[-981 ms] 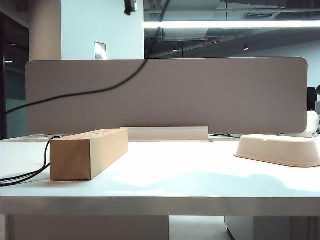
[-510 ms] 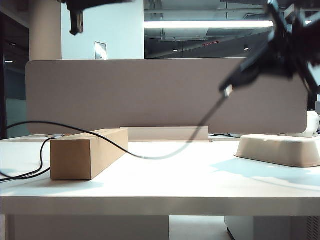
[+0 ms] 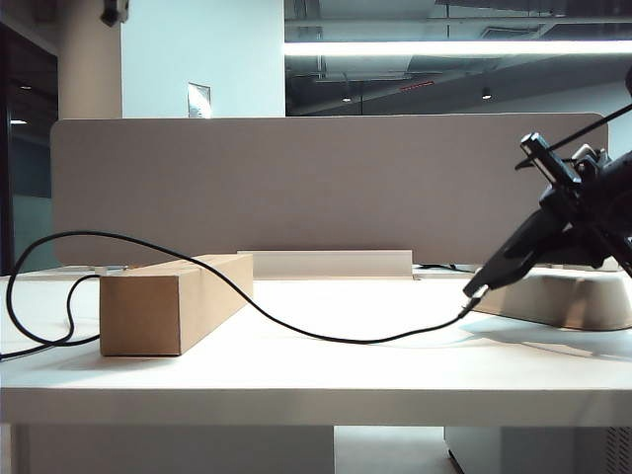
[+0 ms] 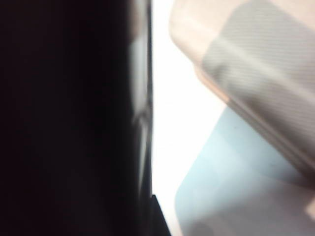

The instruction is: Pick up the charging cable and the phone, plug the charging cable into the charging port on the phone, and finally place them back on the table.

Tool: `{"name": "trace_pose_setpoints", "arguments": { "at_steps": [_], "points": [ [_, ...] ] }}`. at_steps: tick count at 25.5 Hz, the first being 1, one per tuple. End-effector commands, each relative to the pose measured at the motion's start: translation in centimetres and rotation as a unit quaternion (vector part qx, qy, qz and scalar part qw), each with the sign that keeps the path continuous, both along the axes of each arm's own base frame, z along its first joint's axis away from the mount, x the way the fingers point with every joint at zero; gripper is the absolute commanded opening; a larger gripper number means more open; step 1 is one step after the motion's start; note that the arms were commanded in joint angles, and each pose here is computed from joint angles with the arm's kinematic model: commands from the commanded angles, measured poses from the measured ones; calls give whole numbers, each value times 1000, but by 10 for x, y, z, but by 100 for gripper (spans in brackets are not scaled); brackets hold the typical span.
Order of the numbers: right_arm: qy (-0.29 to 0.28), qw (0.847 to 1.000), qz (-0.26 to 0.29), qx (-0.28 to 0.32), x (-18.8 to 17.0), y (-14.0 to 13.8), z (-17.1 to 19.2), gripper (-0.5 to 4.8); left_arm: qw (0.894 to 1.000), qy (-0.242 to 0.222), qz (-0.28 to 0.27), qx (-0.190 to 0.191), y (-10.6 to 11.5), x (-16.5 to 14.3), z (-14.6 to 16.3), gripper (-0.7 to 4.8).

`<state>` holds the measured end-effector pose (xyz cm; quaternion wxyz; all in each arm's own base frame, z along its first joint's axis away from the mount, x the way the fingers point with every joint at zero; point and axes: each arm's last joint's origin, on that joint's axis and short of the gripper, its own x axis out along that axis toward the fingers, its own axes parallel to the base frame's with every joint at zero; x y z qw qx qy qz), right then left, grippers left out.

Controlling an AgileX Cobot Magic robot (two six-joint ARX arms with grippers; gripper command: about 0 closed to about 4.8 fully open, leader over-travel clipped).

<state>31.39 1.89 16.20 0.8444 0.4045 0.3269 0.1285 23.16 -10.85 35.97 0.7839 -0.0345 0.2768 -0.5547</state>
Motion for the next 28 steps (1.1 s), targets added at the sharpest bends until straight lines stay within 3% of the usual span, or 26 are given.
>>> {"name": "trace_pose_setpoints", "arguments": {
  "at_steps": [1,12,14,16,19,21,24,28],
  "points": [
    [-15,1000,-8,-6,5,0,0,-2,1000,-9,2,5,1,-3,3,-6],
    [32,998,-58,-22,8,-5,-21,2,1000,-15,2,3,3,-10,8,-6],
    [39,997,-65,-27,7,-6,-22,47,1000,-16,2,2,4,-11,8,-6],
    [53,995,-74,-35,5,-8,-25,130,1000,-17,2,2,5,-13,10,-6],
    [78,992,-88,-43,3,-12,-29,198,1000,-24,8,4,7,-17,13,-6],
    [95,990,-92,-42,1,-16,-31,309,999,-31,8,1,8,-21,16,-6],
    [117,988,-95,-43,-2,-19,-34,412,999,-36,8,0,9,-24,19,-6],
    [140,986,-83,-44,-6,-22,-37,433,999,-43,8,-3,12,-30,23,-6]
  ]
}}
